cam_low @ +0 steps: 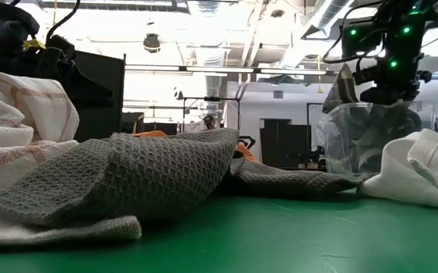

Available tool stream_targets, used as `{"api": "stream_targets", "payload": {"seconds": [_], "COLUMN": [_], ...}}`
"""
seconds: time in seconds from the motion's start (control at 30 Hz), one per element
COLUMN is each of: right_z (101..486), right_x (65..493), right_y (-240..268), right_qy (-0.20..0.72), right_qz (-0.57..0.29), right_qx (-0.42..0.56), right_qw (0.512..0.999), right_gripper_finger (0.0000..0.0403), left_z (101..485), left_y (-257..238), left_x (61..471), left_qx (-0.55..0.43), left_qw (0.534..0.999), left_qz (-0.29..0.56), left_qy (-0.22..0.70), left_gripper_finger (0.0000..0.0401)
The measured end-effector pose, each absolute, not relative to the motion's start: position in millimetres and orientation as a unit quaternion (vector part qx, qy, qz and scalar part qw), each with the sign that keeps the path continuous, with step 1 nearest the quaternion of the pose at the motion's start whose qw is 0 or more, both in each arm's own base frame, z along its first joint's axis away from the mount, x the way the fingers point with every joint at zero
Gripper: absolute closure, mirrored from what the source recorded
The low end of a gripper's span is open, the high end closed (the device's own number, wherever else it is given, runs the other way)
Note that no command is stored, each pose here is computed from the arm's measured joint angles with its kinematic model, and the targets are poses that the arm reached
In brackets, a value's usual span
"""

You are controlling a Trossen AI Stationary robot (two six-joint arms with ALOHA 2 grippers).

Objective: Sort towels by color in basket
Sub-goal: Put the dark gray striped microfiber towel into the top transparent bin

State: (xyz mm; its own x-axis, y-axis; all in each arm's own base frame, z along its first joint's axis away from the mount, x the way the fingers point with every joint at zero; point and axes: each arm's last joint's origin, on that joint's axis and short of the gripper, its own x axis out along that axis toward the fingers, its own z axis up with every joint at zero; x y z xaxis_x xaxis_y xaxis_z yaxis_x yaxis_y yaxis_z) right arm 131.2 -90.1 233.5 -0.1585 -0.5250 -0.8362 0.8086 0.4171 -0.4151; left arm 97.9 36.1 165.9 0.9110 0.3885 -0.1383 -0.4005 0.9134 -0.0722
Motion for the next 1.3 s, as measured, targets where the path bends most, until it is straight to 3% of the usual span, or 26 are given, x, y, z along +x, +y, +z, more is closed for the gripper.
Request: {"api": "stream_targets", "payload": {"seconds": [0.23, 0.57, 1.07, 1.3], "right_z": [233.2, 245.1, 223.6, 214.0], "right_x": [130.4, 128.1, 133.9, 141.9], "right_y": [-103.5, -119.7, -143.4, -152.4], "right_qy": [0.533, 0.503, 0.554, 0.551], "right_qz": [-0.475, -0.45, -0.424, -0.393], "right_qx": [0.205, 0.238, 0.26, 0.282], "right_qw": [0.67, 0.699, 0.668, 0.68], "right_gripper_finger": [0.037, 0.0367, 0.0369, 0.0369], "left_z": [165.9, 166.0, 165.9, 165.9], "left_y": [36.1, 36.1, 36.1, 36.1], "left_x": [97.9, 97.9, 97.9, 97.9], "left_qx": [-0.05, -0.05, -0.05, -0.05], "left_qw": [0.976, 0.976, 0.976, 0.976], "left_qz": [0.202, 0.202, 0.202, 0.202], "left_qy": [0.061, 0.061, 0.061, 0.061], "left_gripper_finger": [0.0156, 0.0156, 0.0156, 0.0156]}}
